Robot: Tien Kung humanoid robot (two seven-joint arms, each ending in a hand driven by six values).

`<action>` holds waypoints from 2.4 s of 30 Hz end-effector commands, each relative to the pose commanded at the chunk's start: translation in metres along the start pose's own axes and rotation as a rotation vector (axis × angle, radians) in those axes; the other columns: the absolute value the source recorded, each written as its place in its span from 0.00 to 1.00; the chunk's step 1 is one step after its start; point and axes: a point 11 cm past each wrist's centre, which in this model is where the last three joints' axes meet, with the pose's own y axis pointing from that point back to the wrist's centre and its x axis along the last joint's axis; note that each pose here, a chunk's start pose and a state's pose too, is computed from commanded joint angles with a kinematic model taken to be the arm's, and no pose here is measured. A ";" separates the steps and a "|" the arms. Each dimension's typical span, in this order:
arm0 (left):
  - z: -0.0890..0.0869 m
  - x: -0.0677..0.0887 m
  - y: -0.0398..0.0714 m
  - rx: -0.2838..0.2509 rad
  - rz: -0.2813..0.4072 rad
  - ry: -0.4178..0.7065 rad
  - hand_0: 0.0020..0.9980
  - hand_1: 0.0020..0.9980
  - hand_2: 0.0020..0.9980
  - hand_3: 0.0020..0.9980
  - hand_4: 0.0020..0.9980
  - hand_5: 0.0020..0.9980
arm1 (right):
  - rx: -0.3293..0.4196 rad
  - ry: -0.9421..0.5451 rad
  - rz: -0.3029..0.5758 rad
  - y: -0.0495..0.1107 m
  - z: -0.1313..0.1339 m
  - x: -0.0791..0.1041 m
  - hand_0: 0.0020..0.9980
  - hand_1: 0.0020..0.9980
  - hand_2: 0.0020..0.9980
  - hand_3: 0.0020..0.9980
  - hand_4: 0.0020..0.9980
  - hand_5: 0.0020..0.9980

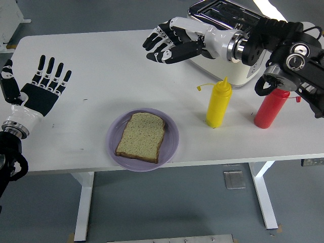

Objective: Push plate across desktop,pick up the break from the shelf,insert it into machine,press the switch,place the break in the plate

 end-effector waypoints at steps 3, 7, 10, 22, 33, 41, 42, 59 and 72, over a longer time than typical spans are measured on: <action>-0.004 -0.010 0.001 0.013 -0.029 0.009 0.82 0.75 0.70 0.71 0.80 1.00 | 0.036 -0.109 0.060 0.015 0.009 0.018 0.59 0.65 0.66 0.62 0.69 0.24; -0.007 -0.019 0.003 0.019 -0.055 0.016 0.82 0.75 0.70 0.71 0.80 1.00 | 0.078 -0.249 0.138 0.036 0.024 0.038 0.62 0.66 0.66 0.63 0.69 0.24; -0.008 -0.022 0.004 0.020 -0.063 0.020 0.82 0.75 0.70 0.71 0.80 1.00 | 0.105 -0.357 0.216 0.051 0.039 0.054 0.62 0.66 0.66 0.63 0.69 0.24; -0.012 -0.042 0.008 0.037 -0.111 0.031 0.82 0.75 0.70 0.71 0.80 1.00 | 0.218 -0.745 0.411 0.099 0.091 0.076 0.72 0.68 0.66 0.64 0.70 0.29; -0.017 -0.058 0.010 0.058 -0.149 0.047 0.82 0.75 0.70 0.71 0.80 1.00 | 0.285 -0.967 0.545 0.129 0.132 0.076 0.78 0.73 0.68 0.65 0.73 0.40; -0.024 -0.062 0.009 0.083 -0.160 0.078 0.82 0.75 0.70 0.71 0.80 1.00 | 0.303 -1.096 0.580 0.141 0.149 0.070 0.81 0.74 0.70 0.69 0.75 0.45; -0.025 -0.062 0.008 0.087 -0.160 0.082 0.82 0.75 0.70 0.71 0.80 1.00 | 0.305 -1.106 0.581 0.143 0.150 0.069 0.82 0.76 0.73 0.74 0.78 0.53; -0.032 -0.057 0.008 0.107 -0.150 0.120 0.82 0.75 0.70 0.71 0.80 1.00 | 0.320 -1.233 0.589 0.159 0.159 0.060 0.83 0.77 0.74 0.74 0.78 0.54; -0.026 -0.055 0.008 0.097 -0.147 0.141 0.82 0.75 0.70 0.71 0.80 1.00 | 0.331 -1.238 0.603 0.163 0.157 0.061 0.83 0.77 0.74 0.74 0.79 0.58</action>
